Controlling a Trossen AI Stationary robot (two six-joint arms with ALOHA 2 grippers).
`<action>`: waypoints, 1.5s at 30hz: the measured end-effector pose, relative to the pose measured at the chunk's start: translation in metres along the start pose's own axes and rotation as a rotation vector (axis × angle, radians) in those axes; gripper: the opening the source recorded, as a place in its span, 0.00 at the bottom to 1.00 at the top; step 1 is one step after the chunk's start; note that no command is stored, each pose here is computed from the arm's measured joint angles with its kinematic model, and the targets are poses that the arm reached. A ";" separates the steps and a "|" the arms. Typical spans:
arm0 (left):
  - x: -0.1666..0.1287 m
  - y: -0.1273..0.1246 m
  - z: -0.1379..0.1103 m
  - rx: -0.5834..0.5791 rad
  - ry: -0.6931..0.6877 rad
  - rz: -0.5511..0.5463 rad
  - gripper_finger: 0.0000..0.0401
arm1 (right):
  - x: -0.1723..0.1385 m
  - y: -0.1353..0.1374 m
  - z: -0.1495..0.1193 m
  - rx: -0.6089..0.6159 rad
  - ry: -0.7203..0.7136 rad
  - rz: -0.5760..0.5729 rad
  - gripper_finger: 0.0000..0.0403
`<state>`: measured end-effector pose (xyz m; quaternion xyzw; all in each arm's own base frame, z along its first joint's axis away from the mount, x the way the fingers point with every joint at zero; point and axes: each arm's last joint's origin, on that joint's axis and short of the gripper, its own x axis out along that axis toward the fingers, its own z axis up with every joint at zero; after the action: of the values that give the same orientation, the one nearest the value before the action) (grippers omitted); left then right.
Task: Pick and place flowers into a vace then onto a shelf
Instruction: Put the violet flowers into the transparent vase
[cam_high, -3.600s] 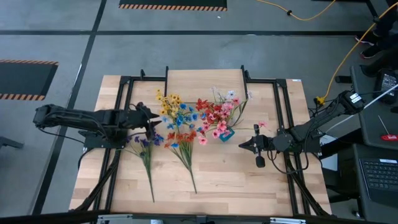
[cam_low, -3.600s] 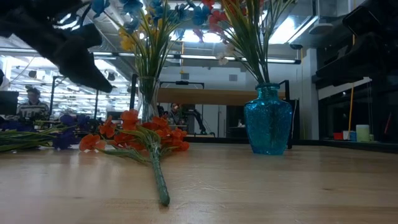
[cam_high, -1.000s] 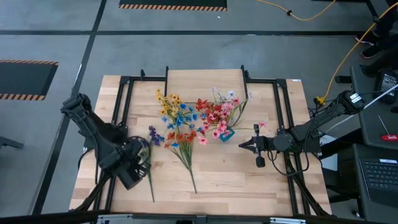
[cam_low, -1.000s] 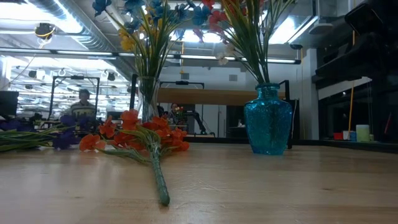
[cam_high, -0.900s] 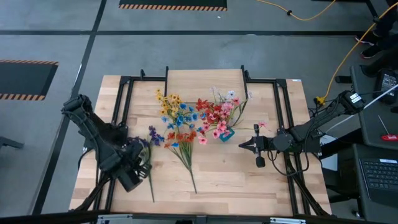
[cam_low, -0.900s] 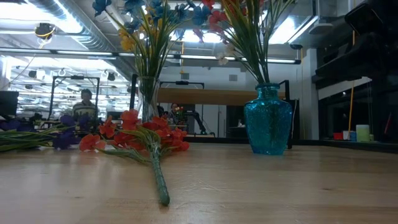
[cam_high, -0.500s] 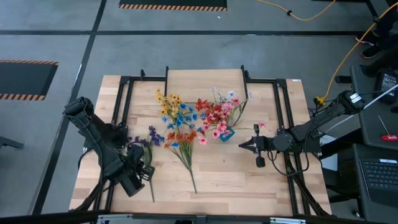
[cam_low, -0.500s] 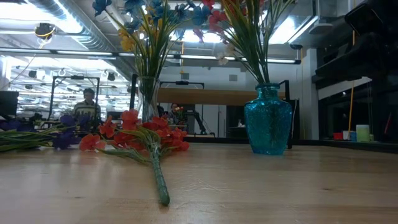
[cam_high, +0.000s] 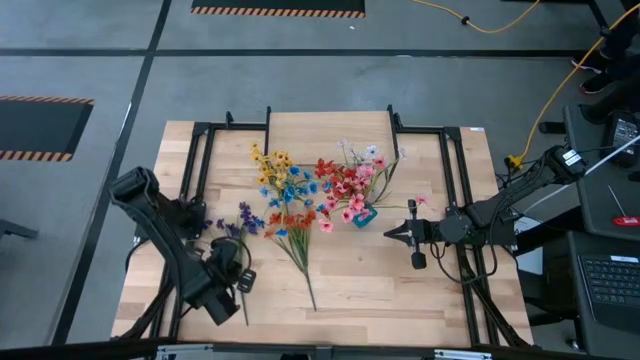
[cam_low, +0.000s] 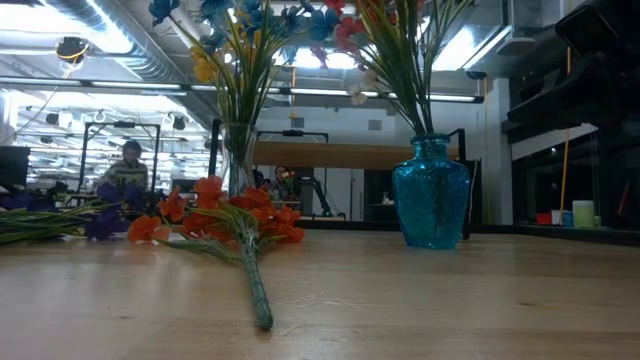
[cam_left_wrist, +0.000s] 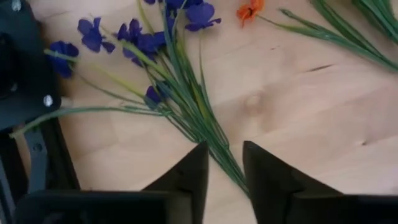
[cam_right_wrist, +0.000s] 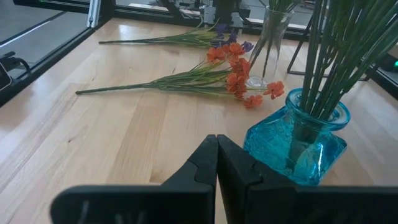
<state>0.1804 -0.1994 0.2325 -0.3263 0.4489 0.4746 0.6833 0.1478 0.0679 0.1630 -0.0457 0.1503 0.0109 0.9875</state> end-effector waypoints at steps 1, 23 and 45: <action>0.000 0.000 -0.001 -0.017 0.000 0.003 0.27 | 0.000 0.000 0.000 0.000 0.000 0.000 0.04; 0.054 -0.022 -0.040 -0.095 -0.056 0.168 0.51 | 0.000 0.000 0.000 0.002 -0.001 0.000 0.04; 0.103 -0.013 -0.050 -0.159 -0.047 0.077 0.47 | 0.000 0.000 0.000 0.002 -0.001 0.000 0.04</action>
<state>0.1927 -0.2105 0.1185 -0.3510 0.4057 0.5421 0.6468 0.1479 0.0679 0.1631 -0.0445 0.1496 0.0108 0.9877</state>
